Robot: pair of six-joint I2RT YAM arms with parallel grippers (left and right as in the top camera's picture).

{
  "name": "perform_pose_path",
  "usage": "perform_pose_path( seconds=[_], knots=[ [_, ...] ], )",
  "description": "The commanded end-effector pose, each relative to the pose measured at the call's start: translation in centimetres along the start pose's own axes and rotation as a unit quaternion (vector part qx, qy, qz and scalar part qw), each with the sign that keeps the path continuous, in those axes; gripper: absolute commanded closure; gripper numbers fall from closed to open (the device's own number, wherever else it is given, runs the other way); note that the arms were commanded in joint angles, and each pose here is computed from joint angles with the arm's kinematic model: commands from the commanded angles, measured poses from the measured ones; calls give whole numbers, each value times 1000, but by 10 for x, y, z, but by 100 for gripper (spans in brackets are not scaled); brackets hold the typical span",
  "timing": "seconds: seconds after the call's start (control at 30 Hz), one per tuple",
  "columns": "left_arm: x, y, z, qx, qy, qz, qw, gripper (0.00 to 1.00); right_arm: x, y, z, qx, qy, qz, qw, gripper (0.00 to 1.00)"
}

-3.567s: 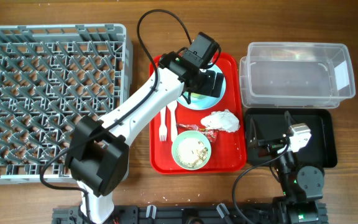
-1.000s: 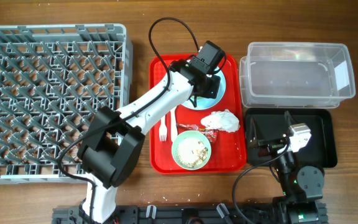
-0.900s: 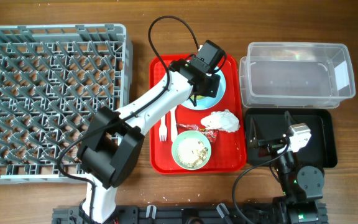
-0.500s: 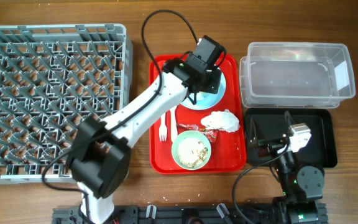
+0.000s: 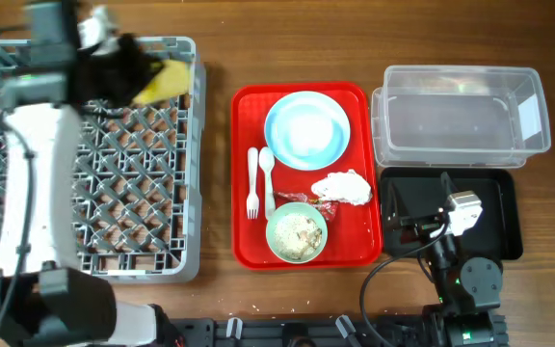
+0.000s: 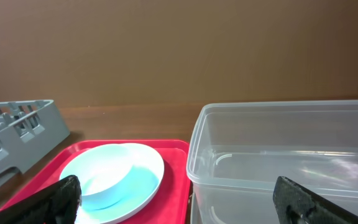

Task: Sort waste into correct bins and load items into the dishwasher rack
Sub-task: 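Lift the yellow cup and carry it left over the dish rack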

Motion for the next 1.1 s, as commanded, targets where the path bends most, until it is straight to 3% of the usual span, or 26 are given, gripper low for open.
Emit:
perform_pose_path(
  seconds=[0.0,0.1,0.23,0.57,0.77,0.93,1.07],
  knots=[
    [35,50,-25,88,-1,57,994,96,0,1,-1,10,-4,-5,1000,0],
    [58,102,-40,147,-36,76,986,96,0,1,-1,11,-4,-5,1000,0],
    [58,156,-57,149,-56,189,969,96,0,1,-1,10,-4,-5,1000,0],
    [-1,230,-56,244,22,259,934,96,0,1,-1,10,-4,-5,1000,0],
    [-6,234,-51,236,26,255,937,96,0,1,-1,10,-4,-5,1000,0],
    [-8,263,-32,326,33,119,937,96,0,1,-1,10,-4,-5,1000,0],
    [4,277,-32,306,11,107,946,96,0,1,-1,11,-4,-5,1000,0]
  ],
)
Point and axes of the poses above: each gripper's point midway between its finger pads, its own x axis back along the fingers, its own y axis along the line the jaws close on, z = x × y, the point moved 8 cm from there along x, back along the fingers, and after that the axes turned 1 degree about -x, right-handed, at the moved point
